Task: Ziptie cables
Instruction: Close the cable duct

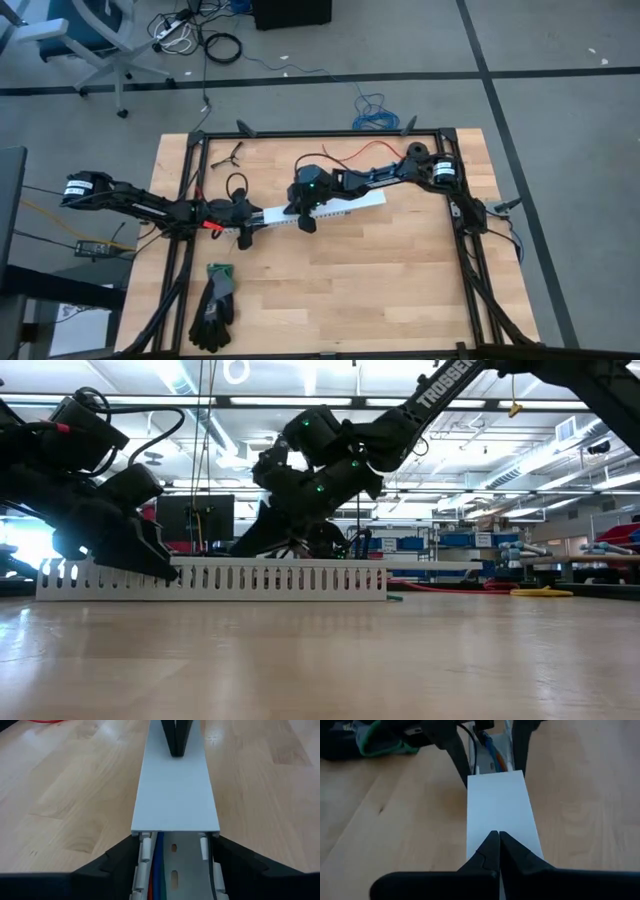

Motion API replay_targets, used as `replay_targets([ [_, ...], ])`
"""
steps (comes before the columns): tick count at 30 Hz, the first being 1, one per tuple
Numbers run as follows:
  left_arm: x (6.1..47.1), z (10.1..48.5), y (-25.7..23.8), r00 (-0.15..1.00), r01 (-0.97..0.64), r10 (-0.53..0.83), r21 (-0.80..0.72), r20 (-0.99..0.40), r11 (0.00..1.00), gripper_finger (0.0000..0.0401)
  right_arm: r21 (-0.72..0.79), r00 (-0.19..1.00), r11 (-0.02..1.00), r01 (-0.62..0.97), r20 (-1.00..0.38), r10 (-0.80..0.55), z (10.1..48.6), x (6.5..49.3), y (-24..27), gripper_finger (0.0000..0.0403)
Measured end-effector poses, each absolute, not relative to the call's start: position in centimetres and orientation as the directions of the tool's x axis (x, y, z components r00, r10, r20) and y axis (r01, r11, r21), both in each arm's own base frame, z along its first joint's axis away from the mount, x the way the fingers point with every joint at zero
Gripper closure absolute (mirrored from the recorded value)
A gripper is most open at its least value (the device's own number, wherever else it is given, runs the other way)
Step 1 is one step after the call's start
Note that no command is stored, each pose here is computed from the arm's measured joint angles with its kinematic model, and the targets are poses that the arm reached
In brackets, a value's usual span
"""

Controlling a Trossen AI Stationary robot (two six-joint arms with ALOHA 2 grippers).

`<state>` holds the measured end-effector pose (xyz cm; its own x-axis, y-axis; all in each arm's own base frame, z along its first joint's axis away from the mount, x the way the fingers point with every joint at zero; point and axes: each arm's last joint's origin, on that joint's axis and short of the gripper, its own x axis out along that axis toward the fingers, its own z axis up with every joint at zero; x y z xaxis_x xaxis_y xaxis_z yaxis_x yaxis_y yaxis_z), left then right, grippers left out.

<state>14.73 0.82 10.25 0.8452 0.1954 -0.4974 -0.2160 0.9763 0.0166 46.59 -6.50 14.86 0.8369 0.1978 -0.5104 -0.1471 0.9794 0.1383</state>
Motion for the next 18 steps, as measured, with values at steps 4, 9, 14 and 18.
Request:
replay_targets([
  [4,14.8,10.4,0.8,0.852,-0.217,0.196,0.012,-0.485,0.976,0.0167,0.095,0.852,0.980,-0.173,-0.485,0.198,16.0,46.5,-6.5,0.0403],
  [9,14.8,10.4,0.8,0.855,-0.224,0.195,-0.002,-0.480,0.975,0.0155,0.085,0.868,0.978,-0.189,-0.452,0.207,17.8,46.3,-6.3,0.0403],
  [14,14.8,10.4,0.8,0.853,-0.231,0.196,-0.014,-0.484,0.973,0.0127,0.087,0.869,0.976,-0.201,-0.444,0.218,18.1,46.3,-6.2,0.0403],
  [18,14.9,10.5,0.8,0.858,-0.230,0.196,-0.015,-0.475,0.973,0.0108,0.090,0.868,0.975,-0.202,-0.444,0.221,18.1,46.2,-6.2,0.0403],
])
